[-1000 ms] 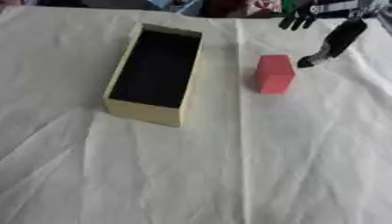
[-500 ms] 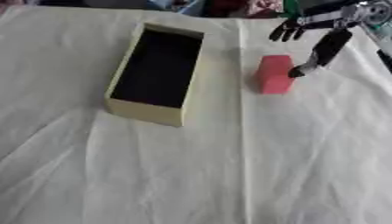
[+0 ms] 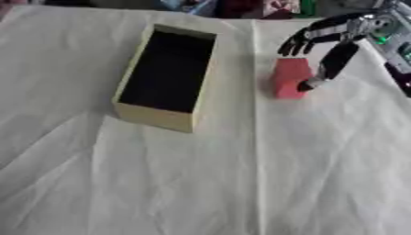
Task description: Pick up objects on the table and place them in the box.
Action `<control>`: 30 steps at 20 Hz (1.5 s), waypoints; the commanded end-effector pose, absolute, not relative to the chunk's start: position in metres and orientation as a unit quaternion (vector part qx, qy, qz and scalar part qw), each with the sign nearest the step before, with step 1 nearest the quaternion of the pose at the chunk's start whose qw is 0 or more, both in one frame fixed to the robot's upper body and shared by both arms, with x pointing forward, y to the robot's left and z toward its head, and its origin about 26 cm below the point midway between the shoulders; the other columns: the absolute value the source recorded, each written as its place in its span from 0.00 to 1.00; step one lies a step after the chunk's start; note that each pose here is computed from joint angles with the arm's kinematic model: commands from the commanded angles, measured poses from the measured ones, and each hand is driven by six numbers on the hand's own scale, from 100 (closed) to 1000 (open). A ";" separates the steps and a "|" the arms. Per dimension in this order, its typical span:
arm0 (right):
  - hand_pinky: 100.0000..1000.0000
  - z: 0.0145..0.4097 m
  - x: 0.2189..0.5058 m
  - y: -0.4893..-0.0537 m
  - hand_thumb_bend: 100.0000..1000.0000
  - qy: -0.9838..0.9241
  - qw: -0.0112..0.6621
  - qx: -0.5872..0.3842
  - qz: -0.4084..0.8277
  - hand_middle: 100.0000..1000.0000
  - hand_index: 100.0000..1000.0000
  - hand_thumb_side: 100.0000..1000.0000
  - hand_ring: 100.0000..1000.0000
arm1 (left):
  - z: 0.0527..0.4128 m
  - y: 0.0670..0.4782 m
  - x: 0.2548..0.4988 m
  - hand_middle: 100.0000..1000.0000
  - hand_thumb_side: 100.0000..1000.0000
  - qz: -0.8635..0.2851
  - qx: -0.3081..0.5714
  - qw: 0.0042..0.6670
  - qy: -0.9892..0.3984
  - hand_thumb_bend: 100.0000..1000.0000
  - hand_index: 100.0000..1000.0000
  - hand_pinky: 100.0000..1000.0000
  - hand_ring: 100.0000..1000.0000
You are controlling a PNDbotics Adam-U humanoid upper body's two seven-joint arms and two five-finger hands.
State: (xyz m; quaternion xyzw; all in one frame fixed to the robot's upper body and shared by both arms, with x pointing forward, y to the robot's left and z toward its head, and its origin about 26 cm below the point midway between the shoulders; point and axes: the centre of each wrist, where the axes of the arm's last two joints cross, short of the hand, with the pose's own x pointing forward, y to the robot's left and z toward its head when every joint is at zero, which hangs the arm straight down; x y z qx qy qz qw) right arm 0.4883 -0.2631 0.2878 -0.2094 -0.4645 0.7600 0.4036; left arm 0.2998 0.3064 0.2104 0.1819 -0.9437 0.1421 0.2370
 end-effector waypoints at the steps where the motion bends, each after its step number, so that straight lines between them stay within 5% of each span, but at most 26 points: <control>1: 0.83 0.297 0.488 -0.267 0.44 -0.442 0.393 -0.222 0.776 0.82 0.93 0.25 0.88 | 0.219 0.305 0.297 0.47 0.00 0.137 0.177 0.222 -0.949 0.06 0.63 0.52 0.49; 7: 0.82 0.290 0.490 -0.263 0.40 -0.430 0.397 -0.227 0.779 0.73 0.87 0.14 0.86 | 0.219 0.305 0.297 0.47 0.00 0.137 0.175 0.222 -0.949 0.06 0.63 0.52 0.49; 12: 0.79 0.288 0.490 -0.262 0.18 -0.441 0.402 -0.228 0.770 0.65 0.78 0.00 0.82 | 0.219 0.304 0.297 0.47 0.00 0.137 0.175 0.222 -0.950 0.06 0.63 0.52 0.49; 16: 0.78 0.287 0.490 -0.261 0.00 -0.452 0.405 -0.232 0.760 0.61 0.74 0.00 0.80 | 0.219 0.304 0.297 0.47 0.00 0.137 0.174 0.222 -0.950 0.06 0.63 0.52 0.49; 30: 0.75 0.315 0.481 -0.249 0.00 -0.502 0.387 -0.244 0.734 0.56 0.69 0.00 0.77 | 0.218 0.305 0.297 0.47 0.00 0.136 0.174 0.223 -0.949 0.06 0.63 0.52 0.49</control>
